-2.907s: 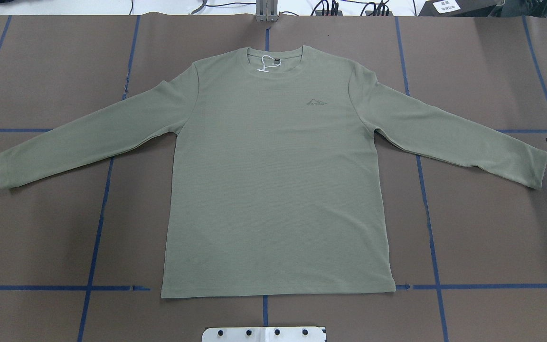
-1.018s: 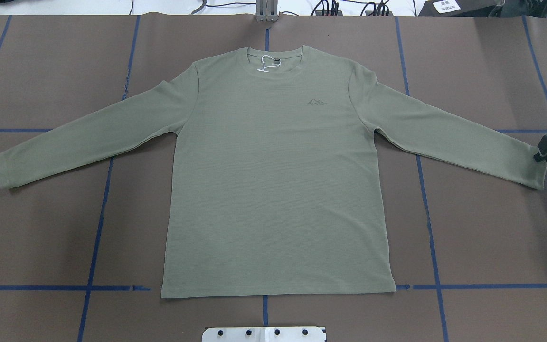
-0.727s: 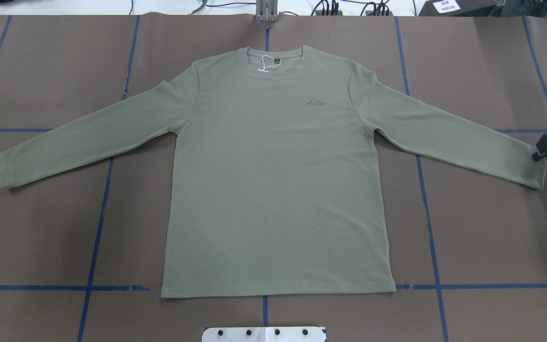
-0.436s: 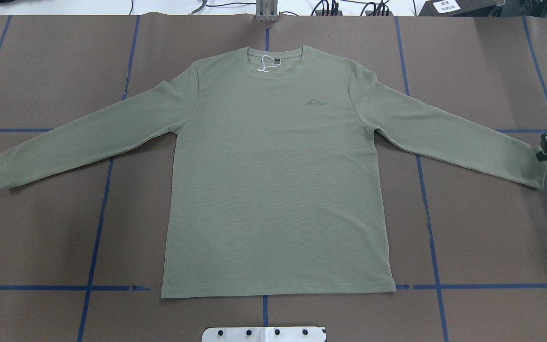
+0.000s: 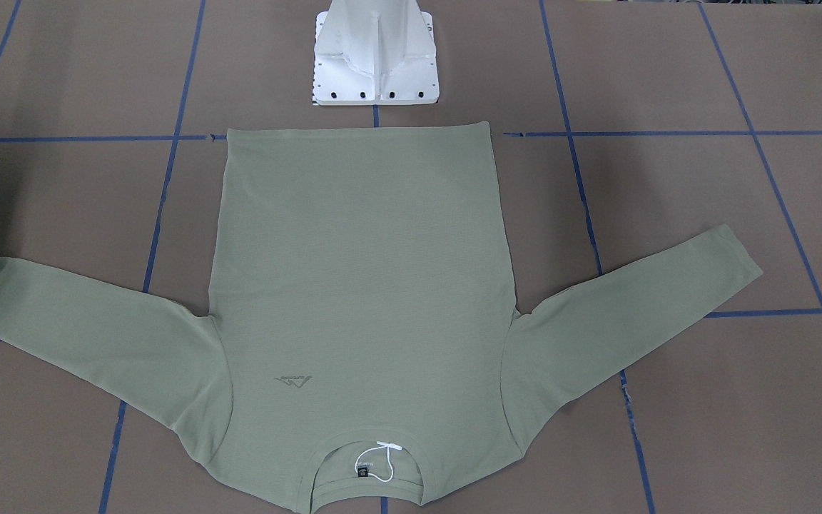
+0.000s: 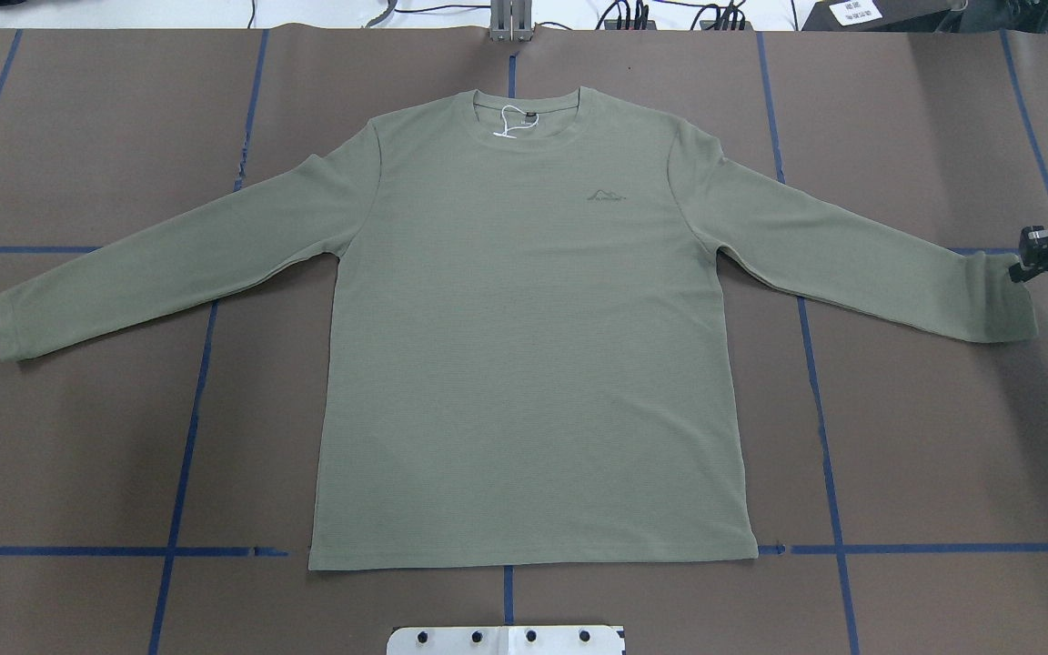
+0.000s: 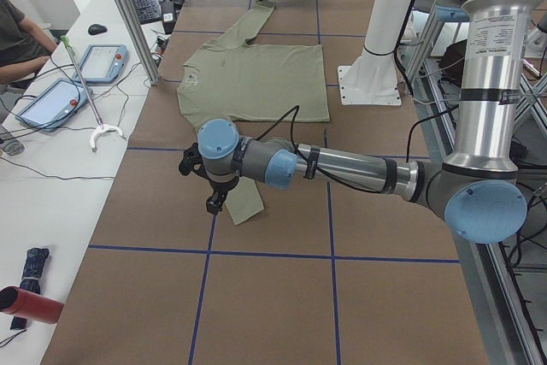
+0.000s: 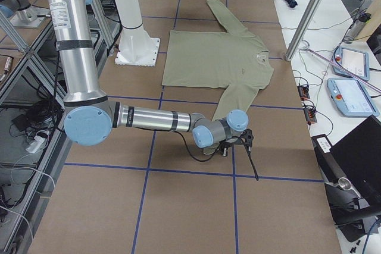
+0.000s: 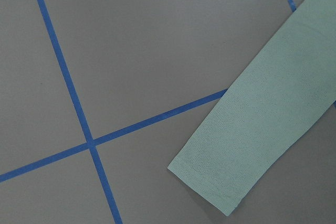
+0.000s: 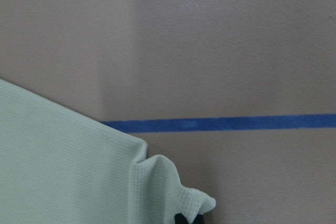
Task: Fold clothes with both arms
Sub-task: 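Reach the right gripper to the nearest sleeve cuff and grasp it, then carry the held sleeve across the shirt front toward the opposite sleeve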
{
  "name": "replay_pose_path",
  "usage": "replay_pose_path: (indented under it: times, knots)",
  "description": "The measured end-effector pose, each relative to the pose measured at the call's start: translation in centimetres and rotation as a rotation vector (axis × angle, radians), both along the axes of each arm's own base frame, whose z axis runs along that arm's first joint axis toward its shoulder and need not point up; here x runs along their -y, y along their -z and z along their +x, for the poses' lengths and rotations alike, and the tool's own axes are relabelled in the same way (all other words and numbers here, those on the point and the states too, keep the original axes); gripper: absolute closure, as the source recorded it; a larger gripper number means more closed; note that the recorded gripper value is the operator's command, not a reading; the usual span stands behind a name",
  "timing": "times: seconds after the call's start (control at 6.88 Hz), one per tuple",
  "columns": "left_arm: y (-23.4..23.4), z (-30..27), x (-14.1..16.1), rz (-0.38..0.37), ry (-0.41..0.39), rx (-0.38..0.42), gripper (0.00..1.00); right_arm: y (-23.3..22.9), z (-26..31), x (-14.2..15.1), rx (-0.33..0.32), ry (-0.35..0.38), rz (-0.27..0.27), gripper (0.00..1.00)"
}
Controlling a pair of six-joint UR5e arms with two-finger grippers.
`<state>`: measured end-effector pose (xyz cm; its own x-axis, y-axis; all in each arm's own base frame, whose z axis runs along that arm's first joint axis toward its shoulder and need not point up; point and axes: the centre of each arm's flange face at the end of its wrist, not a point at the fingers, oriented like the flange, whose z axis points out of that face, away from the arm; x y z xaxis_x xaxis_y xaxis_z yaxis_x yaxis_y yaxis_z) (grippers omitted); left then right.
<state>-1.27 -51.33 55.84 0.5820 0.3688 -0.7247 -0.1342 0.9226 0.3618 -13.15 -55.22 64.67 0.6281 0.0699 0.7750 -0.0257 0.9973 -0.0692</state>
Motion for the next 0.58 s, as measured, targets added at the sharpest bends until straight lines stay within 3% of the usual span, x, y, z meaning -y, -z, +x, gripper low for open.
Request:
replay_pose_path:
  times: [0.29, 0.58]
  knots:
    - [0.4, 0.0, 0.0, 0.007, 0.001, -0.001, 0.0, 10.7, -4.2, 0.2, 0.081, -0.082, -0.01, 1.0]
    - [0.7, 0.0, -0.1, 0.013, 0.0, -0.002, 0.0, 22.9, -11.0, 1.4, 0.17, -0.175, -0.07, 1.0]
